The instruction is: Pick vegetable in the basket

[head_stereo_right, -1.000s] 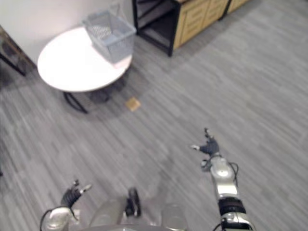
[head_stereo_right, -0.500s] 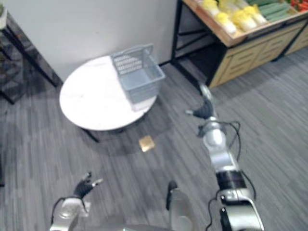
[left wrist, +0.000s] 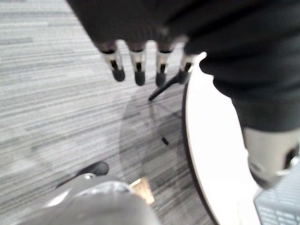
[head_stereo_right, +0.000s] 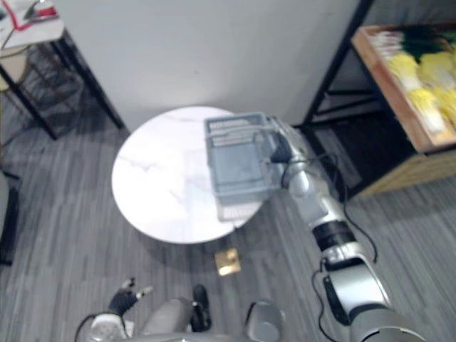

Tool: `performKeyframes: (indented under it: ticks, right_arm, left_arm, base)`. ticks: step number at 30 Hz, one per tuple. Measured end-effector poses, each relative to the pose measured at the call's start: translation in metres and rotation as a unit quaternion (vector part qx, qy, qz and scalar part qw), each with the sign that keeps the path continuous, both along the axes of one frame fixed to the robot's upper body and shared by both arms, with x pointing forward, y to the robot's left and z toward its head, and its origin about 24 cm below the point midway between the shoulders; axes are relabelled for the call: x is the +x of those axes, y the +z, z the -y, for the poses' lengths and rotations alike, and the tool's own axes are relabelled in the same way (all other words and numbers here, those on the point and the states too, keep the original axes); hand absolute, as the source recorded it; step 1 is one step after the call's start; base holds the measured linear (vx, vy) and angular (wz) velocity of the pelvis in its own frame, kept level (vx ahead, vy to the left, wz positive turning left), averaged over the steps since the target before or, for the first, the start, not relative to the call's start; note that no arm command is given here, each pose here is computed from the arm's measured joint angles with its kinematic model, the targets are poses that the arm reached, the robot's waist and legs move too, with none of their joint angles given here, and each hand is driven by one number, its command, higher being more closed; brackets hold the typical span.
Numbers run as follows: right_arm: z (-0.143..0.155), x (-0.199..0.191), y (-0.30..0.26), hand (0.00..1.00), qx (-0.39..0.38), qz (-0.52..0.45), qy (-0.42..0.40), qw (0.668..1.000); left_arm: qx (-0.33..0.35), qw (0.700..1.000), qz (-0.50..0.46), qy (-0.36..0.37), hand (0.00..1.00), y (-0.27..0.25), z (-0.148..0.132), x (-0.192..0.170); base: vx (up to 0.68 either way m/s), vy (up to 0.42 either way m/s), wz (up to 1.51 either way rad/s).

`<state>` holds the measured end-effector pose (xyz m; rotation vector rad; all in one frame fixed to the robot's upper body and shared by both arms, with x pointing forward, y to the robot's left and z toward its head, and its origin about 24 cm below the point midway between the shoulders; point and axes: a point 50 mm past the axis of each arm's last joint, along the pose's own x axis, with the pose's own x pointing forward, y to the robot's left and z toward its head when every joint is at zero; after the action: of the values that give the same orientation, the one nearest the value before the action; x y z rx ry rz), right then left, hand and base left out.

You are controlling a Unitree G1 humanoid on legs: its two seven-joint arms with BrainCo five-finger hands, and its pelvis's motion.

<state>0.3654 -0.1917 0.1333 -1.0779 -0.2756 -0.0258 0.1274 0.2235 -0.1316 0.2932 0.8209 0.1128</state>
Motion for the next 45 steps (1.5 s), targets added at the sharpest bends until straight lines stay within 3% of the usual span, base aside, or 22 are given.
performKeyframes:
  ticks: [3, 8, 15, 16, 23, 28, 33, 37, 40, 45]
  right_arm:
    - [0.008, 0.002, 0.011, 0.00, -0.025, 0.011, -0.008, 1.000]
    - [-0.005, 0.010, 0.028, 0.00, -0.061, 0.032, 0.012, 0.998]
    - [-0.010, 0.014, 0.012, 0.00, -0.081, -0.008, 0.018, 0.997]
    - [-0.014, 0.015, 0.011, 1.00, -0.090, -0.014, 0.027, 0.996]
    - [-0.027, 0.038, 0.063, 1.00, -0.105, 0.036, 0.031, 0.993]
    - [-0.027, 0.037, 0.065, 1.00, -0.092, 0.042, 0.030, 0.994]
    - [-0.020, 0.010, 0.036, 1.00, -0.023, 0.045, 0.041, 0.998]
    - [-0.017, -0.030, -0.029, 1.00, 0.076, -0.021, 0.030, 0.996]
    - [-0.005, -0.053, -0.075, 1.00, 0.082, -0.107, 0.007, 0.991]
    - [-0.012, -0.053, -0.070, 1.00, 0.100, -0.100, 0.021, 0.990]
  left_arm:
    - [0.006, 1.000, 0.016, -0.016, 0.00, 0.005, 0.000, 0.013]
    - [0.011, 0.999, 0.022, -0.031, 0.00, 0.006, 0.002, 0.017]
    - [0.002, 0.999, 0.029, -0.035, 0.00, 0.005, 0.011, 0.018]
    - [0.006, 0.999, 0.031, -0.032, 0.00, 0.005, 0.011, 0.019]
    - [0.012, 0.998, 0.057, -0.031, 0.00, 0.013, 0.010, 0.037]
    - [0.007, 0.997, 0.070, -0.034, 0.00, 0.017, 0.015, 0.047]
    - [-0.002, 0.994, 0.095, -0.054, 0.00, 0.025, 0.023, 0.060]
    - [0.027, 0.992, 0.093, -0.075, 0.00, 0.030, 0.009, 0.062]
    - [0.044, 0.994, 0.069, -0.077, 0.00, 0.027, -0.003, 0.055]
    - [0.068, 0.996, 0.045, -0.042, 0.00, 0.025, -0.029, 0.039]
  base:
    - [0.32, -0.212, 0.91]
    - [0.25, -0.244, 0.35]
    - [0.08, -0.003, 0.13]
    - [-0.01, 0.068, 0.14]
    - [-0.08, 0.038, 0.19]
    - [-0.08, -0.004, 0.03]
    - [-0.06, 0.019, -0.29]
    - [-0.06, 0.056, -1.51]
    - [0.00, 0.040, -1.83]
    - [-0.04, 0.028, -2.67]
